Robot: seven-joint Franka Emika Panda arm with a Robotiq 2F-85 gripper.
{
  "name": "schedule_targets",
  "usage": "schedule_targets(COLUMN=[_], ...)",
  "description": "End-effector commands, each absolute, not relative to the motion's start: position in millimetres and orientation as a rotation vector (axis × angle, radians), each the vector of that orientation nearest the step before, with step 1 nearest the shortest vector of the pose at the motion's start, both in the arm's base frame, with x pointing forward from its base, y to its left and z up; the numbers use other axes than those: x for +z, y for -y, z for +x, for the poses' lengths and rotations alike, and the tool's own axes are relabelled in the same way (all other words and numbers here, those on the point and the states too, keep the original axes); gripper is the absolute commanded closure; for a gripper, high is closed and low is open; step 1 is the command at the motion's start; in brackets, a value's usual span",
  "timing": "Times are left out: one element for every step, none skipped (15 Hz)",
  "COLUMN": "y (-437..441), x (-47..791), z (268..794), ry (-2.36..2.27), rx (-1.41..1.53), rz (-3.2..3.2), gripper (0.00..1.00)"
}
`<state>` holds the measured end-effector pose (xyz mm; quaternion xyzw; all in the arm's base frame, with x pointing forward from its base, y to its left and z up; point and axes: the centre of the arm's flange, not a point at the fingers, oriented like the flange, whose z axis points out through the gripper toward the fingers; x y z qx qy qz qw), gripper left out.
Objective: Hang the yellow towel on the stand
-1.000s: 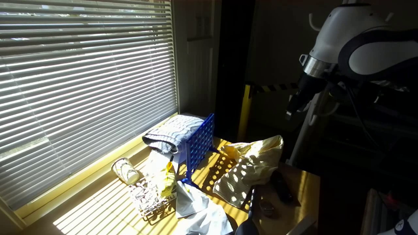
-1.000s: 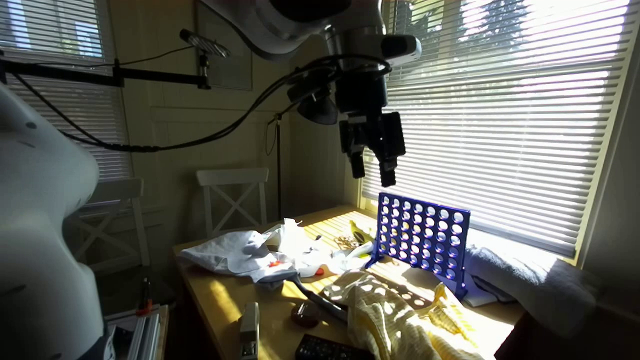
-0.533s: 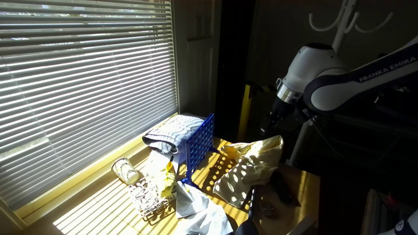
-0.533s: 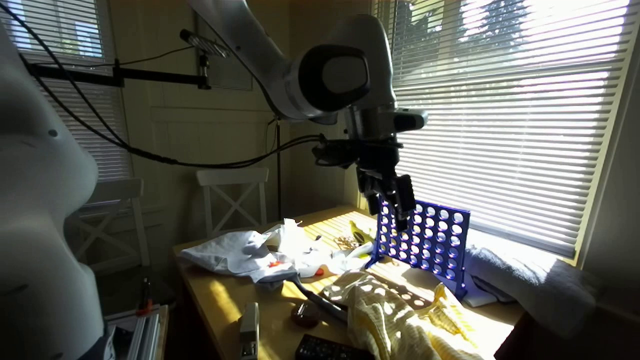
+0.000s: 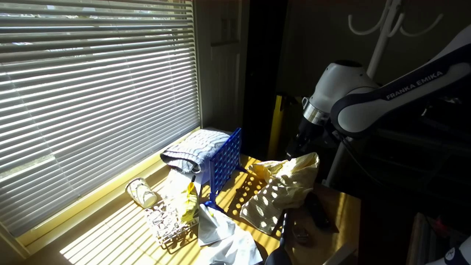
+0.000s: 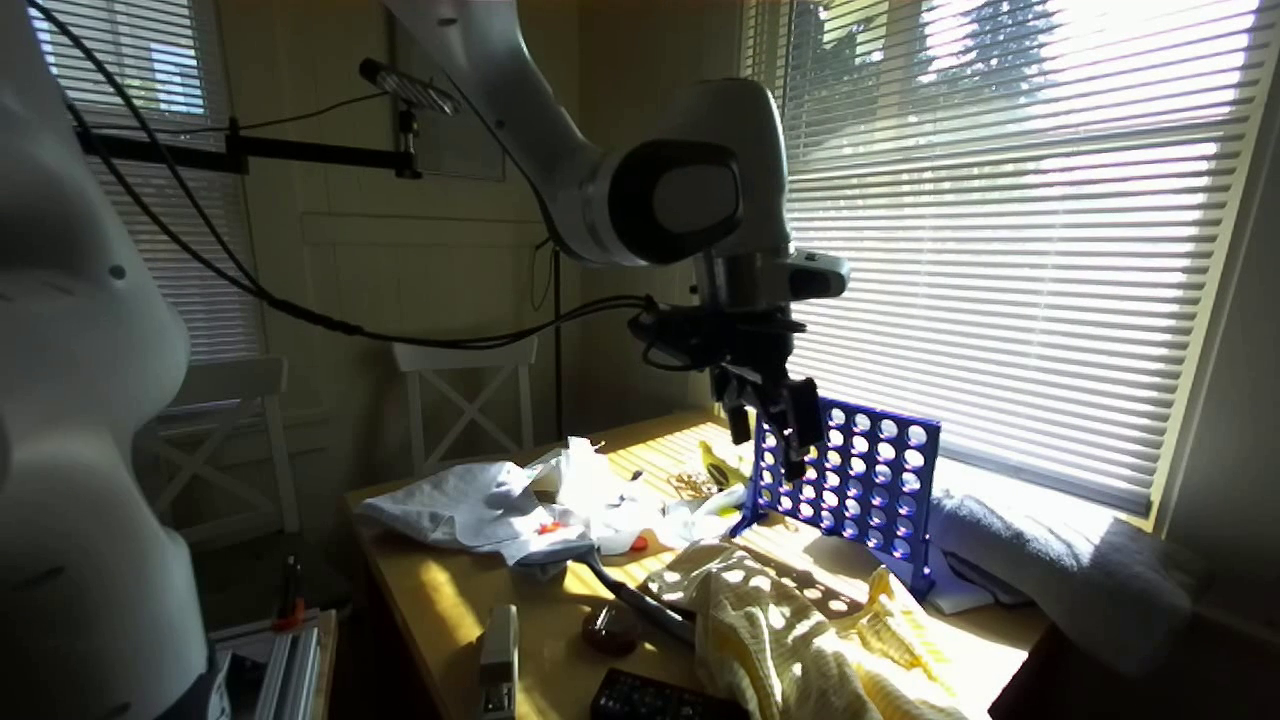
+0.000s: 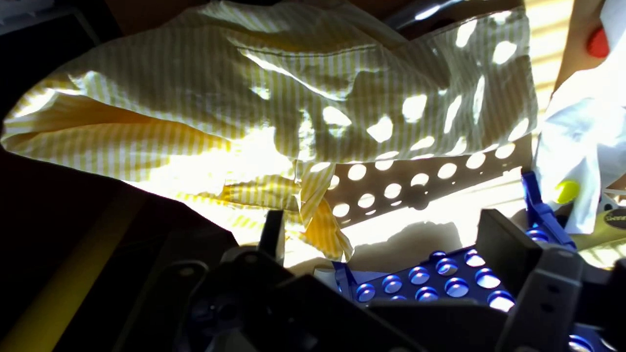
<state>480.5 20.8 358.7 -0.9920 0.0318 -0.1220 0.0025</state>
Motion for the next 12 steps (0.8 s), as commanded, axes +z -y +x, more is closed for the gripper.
schedule_targets(y=[-20, -24, -28, -33, -37, -41, -46, -51, -54, -57, -59, -62], x=[355, 349, 343, 338, 332, 326, 319, 313, 304, 295, 285, 276], z=[482, 485, 488, 491, 492, 493, 495, 497, 499, 501, 504, 506], ry=[-0.319, -0.386, -0.482, -0.562, -0.611, -0.66, -0.688, -0.717, -0.725, -0.729, -0.74, -0.749], rx=[-0.387, -0.396, -0.391, -0.396, -0.39, -0.387, -0.389, -0.393, -0.396, -0.393, -0.398, -0.397], rz=[-3.154, -3.142, -3.135, -3.123, -3.097, -3.081, -3.067, -3.051, -3.026, -3.001, -2.978, -2.961], gripper=[0.0, 0.0, 0.0, 0.0, 0.0, 0.0, 0.0, 0.0, 0.0, 0.0, 0.0, 0.0])
